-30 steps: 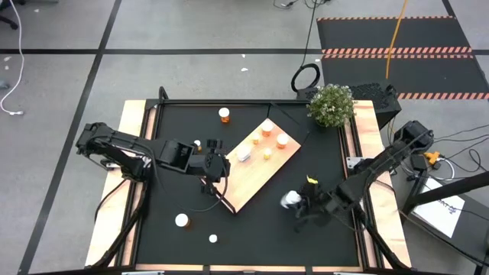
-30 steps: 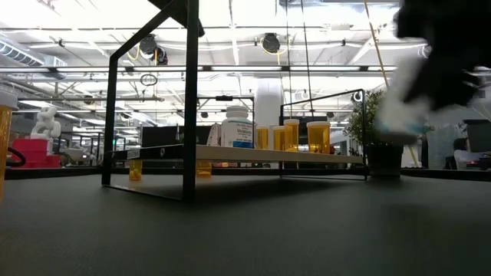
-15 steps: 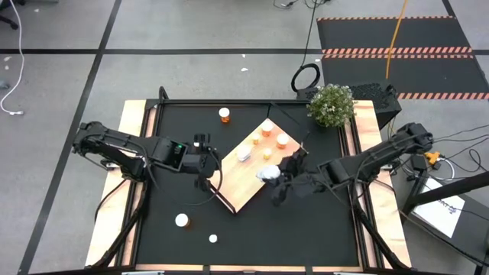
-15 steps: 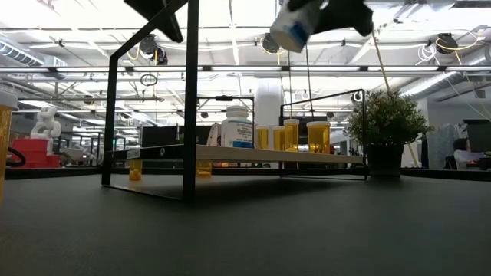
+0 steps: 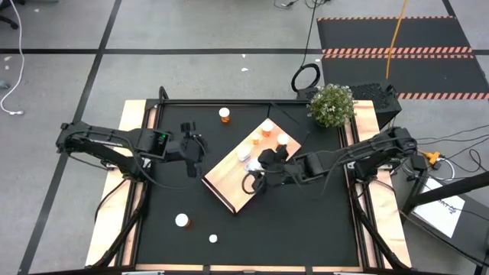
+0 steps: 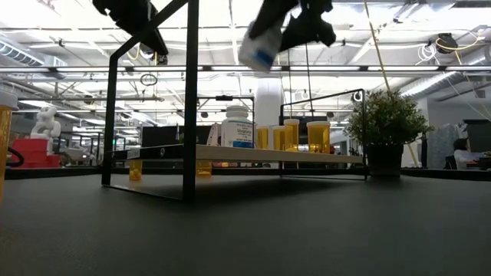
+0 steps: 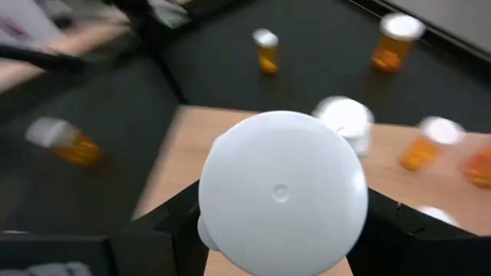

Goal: Pick and place medicine bottles onto shelf by color
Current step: Align the white pill bottle with the other white pill bottle on the shelf, then put the small orange pill bottle on the shelf

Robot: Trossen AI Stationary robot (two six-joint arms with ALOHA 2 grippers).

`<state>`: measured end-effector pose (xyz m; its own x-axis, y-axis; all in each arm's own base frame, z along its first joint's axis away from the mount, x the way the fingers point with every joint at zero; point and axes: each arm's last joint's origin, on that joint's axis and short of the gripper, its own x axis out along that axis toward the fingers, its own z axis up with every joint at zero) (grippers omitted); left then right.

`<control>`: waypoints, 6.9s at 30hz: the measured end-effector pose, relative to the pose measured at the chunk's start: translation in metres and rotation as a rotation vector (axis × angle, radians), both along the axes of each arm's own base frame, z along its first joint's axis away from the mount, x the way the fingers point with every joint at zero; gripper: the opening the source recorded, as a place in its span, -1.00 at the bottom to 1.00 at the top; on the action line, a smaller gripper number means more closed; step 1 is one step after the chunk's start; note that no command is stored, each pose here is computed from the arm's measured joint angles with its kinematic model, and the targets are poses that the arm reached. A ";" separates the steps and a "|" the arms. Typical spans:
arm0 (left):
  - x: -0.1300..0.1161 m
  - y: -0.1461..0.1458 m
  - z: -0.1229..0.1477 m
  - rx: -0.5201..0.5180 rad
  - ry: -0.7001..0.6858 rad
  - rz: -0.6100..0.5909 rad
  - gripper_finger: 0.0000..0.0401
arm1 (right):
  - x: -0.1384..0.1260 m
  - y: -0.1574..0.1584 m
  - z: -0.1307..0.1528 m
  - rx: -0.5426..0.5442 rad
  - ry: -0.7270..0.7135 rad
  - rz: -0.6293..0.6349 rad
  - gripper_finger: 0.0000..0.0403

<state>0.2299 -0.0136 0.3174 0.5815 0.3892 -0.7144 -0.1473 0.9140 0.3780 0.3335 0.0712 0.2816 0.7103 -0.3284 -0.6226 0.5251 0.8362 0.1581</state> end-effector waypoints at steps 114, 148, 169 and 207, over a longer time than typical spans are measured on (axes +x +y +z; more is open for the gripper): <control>-0.006 0.001 0.000 -0.024 -0.048 -0.029 -0.40 | 0.020 -0.047 -0.089 0.119 0.202 -0.182 0.19; -0.005 0.000 0.000 -0.043 -0.048 -0.039 -0.40 | 0.008 -0.047 -0.054 0.091 0.122 -0.124 0.59; -0.009 -0.025 -0.002 -0.251 -0.096 -0.011 -0.40 | -0.083 -0.021 -0.002 -0.314 0.043 0.258 0.56; -0.021 0.069 -0.047 -0.483 -0.003 0.411 0.20 | -0.157 -0.067 -0.003 -0.584 -0.082 0.255 0.56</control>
<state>0.2085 0.0556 0.2708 0.4556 0.2151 -0.8638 -0.5227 0.8501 -0.0640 0.1761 0.0038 0.2781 0.8488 -0.4111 -0.3324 0.3037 0.8938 -0.3299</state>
